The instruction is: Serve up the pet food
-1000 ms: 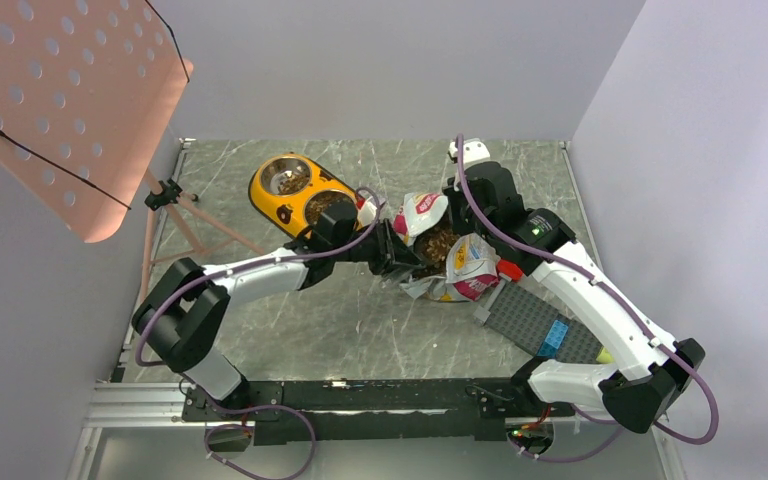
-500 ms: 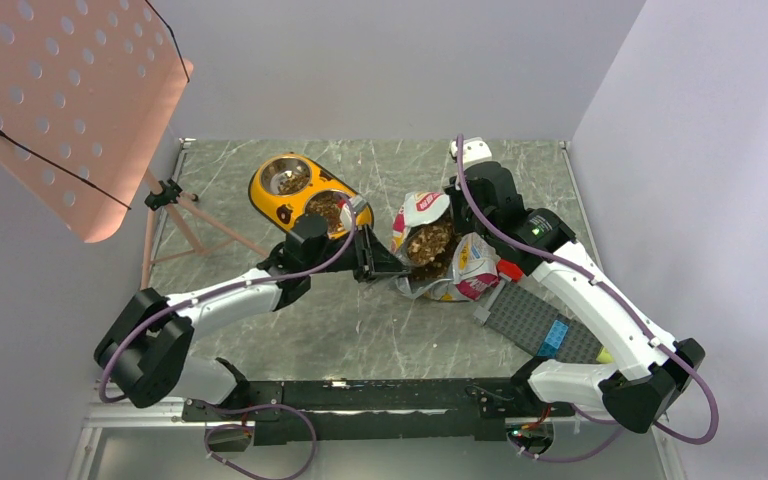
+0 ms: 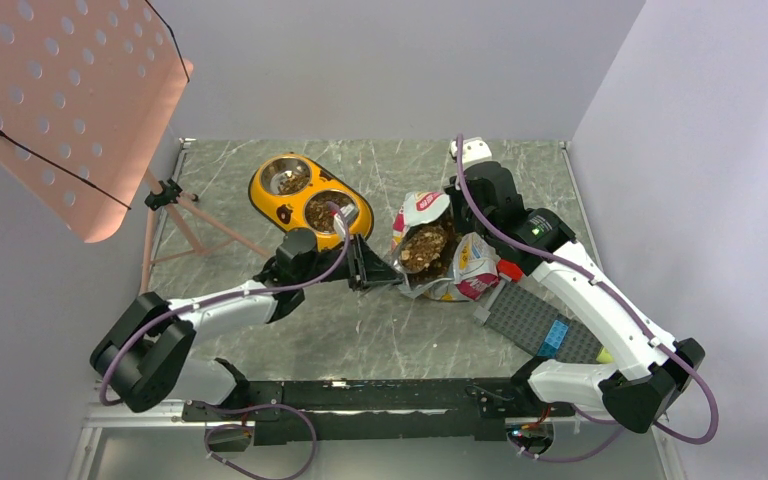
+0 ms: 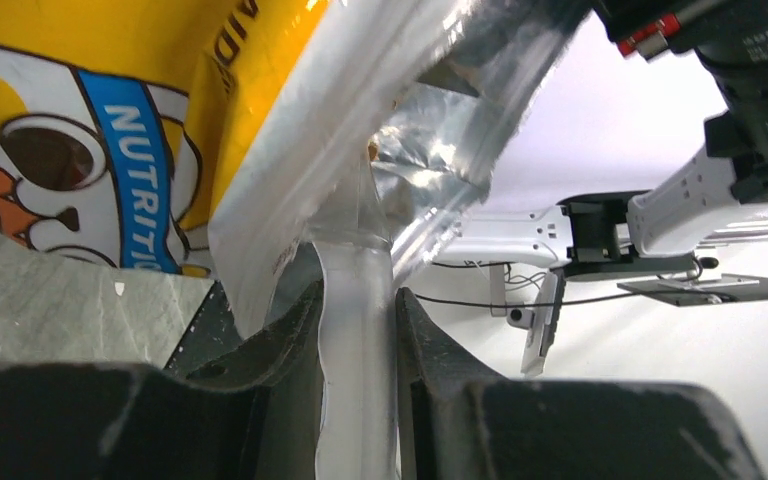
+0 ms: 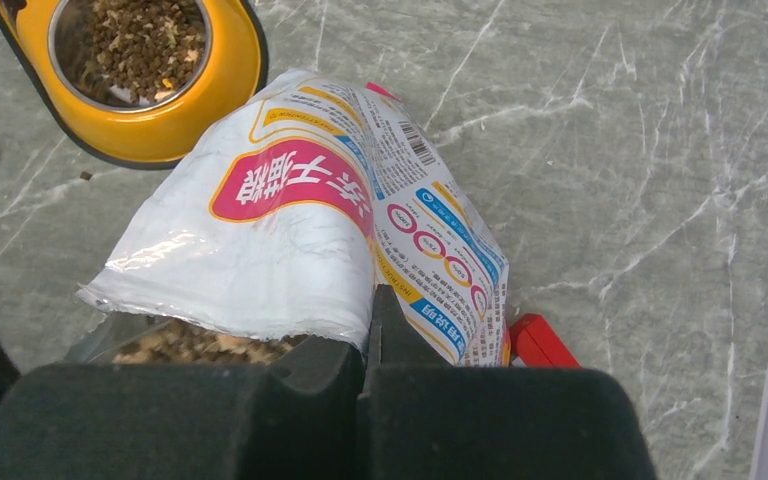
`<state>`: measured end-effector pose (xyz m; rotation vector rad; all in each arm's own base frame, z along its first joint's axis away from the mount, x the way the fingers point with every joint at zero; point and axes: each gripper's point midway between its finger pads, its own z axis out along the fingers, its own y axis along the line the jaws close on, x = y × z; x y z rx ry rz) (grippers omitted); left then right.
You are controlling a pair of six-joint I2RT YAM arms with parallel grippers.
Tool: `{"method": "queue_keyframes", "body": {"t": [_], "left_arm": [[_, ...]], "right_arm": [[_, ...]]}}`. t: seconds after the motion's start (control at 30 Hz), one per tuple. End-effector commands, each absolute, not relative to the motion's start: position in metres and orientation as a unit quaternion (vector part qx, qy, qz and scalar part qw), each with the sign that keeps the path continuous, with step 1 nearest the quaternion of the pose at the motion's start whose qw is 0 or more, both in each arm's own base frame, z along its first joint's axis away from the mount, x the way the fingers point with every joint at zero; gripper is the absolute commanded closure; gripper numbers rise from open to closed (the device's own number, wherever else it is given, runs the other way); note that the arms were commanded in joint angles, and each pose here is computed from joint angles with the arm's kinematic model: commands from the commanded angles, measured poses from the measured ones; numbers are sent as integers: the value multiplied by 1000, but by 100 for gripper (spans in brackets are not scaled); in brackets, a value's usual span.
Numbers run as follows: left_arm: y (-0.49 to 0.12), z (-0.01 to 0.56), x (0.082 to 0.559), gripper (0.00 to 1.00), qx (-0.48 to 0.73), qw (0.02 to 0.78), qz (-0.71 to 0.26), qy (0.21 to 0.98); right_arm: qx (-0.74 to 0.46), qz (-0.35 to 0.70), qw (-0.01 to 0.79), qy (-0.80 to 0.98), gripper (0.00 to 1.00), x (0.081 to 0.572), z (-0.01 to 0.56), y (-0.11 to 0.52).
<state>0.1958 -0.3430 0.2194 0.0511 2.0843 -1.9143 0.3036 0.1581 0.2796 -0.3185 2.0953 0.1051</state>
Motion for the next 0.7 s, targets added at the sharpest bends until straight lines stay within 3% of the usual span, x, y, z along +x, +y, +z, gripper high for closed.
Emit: {"method": "queue_keyframes", "body": {"t": [0.0,0.17,0.3,0.67], "left_arm": [[-335,261,195,100,49,215,-707,672],[-337,281,180,100,67,194,-762,614],[-322,263,187,100,38,223,-730,645],[-343,267,178,100,74,176,-749,634]], "right_arm": [[-81,52,584,806,100,314,346,145],[-81,53,582,807,100,317,347,148],[-81,54,588,803,100,317,351,147],[-83,63,586,803,100,320,350,152]]}}
